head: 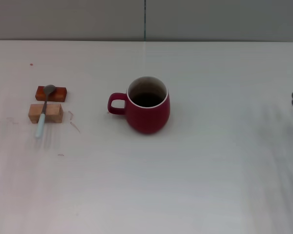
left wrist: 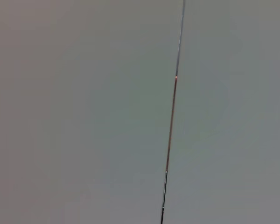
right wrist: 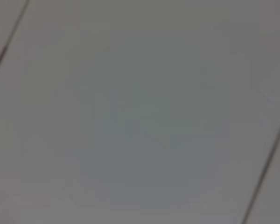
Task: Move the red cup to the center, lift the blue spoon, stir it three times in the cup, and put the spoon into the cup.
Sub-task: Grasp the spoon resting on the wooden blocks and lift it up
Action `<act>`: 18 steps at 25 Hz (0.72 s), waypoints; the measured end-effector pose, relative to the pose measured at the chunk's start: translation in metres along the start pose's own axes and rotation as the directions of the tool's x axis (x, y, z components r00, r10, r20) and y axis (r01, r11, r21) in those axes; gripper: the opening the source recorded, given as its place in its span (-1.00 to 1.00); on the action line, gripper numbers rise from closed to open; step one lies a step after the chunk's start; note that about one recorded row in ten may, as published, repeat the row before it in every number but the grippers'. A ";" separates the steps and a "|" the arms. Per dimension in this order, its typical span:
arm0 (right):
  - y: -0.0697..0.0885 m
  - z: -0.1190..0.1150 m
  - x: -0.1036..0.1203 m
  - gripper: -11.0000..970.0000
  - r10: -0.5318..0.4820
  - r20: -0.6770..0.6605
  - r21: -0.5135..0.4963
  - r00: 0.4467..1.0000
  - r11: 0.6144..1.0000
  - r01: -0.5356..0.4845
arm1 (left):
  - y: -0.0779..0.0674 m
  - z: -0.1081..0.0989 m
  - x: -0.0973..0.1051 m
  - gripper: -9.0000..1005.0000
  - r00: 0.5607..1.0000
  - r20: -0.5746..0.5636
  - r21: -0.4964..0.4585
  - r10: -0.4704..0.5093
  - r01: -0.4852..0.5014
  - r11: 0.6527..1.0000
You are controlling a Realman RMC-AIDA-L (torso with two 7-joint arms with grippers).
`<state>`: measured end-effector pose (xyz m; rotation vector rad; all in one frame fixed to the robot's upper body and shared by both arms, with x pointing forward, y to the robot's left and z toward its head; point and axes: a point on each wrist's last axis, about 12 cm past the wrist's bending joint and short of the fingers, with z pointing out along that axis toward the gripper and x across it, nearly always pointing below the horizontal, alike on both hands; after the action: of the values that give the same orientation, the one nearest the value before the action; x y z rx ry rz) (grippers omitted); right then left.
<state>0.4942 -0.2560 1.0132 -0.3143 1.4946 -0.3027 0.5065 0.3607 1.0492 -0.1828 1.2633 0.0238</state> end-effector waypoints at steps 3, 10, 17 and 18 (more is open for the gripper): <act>-0.036 -0.016 0.006 -0.60 0.071 0.088 0.143 0.994 0.986 -0.083 | -0.001 0.000 0.000 0.63 1.000 0.002 0.005 0.000 0.000 1.000; -0.086 -0.038 0.005 -0.05 0.195 0.295 0.280 0.935 0.918 -0.280 | -0.008 -0.014 0.000 0.62 0.999 0.022 0.034 -0.025 0.024 0.999; -0.108 -0.020 0.006 0.37 0.144 0.283 0.321 0.948 0.917 -0.236 | -0.025 -0.048 0.007 0.62 0.996 -0.004 0.061 -0.087 0.087 0.994; -0.109 -0.012 0.007 0.42 0.141 0.266 0.317 0.954 0.922 -0.224 | -0.025 -0.048 0.007 0.62 0.996 -0.004 0.061 -0.087 0.087 0.994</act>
<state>0.4818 -0.3596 1.0487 0.0707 1.1960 -0.3561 0.4660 0.3286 1.0317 -0.1845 1.2550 -0.0899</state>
